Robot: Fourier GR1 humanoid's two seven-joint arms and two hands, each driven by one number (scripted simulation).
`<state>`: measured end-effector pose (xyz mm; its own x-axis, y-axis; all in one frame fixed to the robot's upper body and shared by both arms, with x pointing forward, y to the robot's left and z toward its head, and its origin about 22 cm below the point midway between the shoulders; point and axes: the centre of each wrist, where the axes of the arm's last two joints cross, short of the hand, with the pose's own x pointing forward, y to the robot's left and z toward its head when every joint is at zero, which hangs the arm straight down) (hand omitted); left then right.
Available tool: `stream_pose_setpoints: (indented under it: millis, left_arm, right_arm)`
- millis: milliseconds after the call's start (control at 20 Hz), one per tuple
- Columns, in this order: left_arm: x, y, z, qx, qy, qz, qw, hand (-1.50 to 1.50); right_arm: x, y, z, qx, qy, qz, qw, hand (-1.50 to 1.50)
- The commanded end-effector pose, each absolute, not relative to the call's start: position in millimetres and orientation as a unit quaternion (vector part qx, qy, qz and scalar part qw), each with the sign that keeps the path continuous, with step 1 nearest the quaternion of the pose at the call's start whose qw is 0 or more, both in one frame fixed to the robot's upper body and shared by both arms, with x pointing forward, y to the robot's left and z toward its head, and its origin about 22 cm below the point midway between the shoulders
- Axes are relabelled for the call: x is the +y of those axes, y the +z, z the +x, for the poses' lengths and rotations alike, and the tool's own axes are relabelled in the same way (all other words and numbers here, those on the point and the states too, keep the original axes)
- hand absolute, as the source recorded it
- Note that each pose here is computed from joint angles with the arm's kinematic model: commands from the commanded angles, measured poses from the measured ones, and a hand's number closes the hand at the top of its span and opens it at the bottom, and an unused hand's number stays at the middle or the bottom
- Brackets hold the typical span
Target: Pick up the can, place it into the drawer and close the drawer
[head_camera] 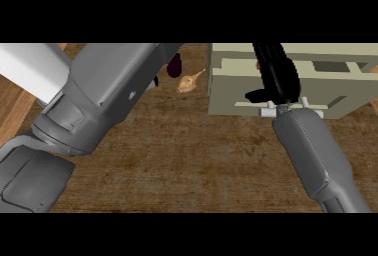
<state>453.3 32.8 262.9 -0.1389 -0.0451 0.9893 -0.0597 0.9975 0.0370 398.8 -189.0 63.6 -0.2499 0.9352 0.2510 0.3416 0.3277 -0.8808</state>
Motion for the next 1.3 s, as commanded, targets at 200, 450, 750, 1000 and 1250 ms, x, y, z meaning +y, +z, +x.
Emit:
stream_pose_setpoints:
  millis: [200,450,750,1000,1250]
  left_arm:
    - [49.1,278.4,452.5,-0.751,0.005,0.036,0.659,-1.5]
    - [64.9,264.7,452.3,-0.753,0.005,0.042,0.657,-1.5]
    - [78.1,251.3,447.9,-0.745,-0.011,0.031,0.666,-1.5]
    - [107.7,259.0,447.4,-0.751,-0.007,0.031,0.659,-1.5]
    - [114.0,246.9,442.7,-0.751,-0.01,0.021,0.66,-1.5]
  right_arm:
    - [-186.0,89.7,441.3,-0.699,0.327,-0.504,0.387,-1.5]
    - [-191.2,90.8,450.5,-0.699,0.32,-0.519,0.374,-1.5]
    - [-185.1,108.7,461.5,-0.695,0.316,-0.531,0.368,-1.5]
    - [-175.8,129.1,468.3,-0.715,0.298,-0.511,0.372,-1.5]
    - [-153.7,153.9,472.1,-0.765,0.261,-0.446,0.384,-1.5]
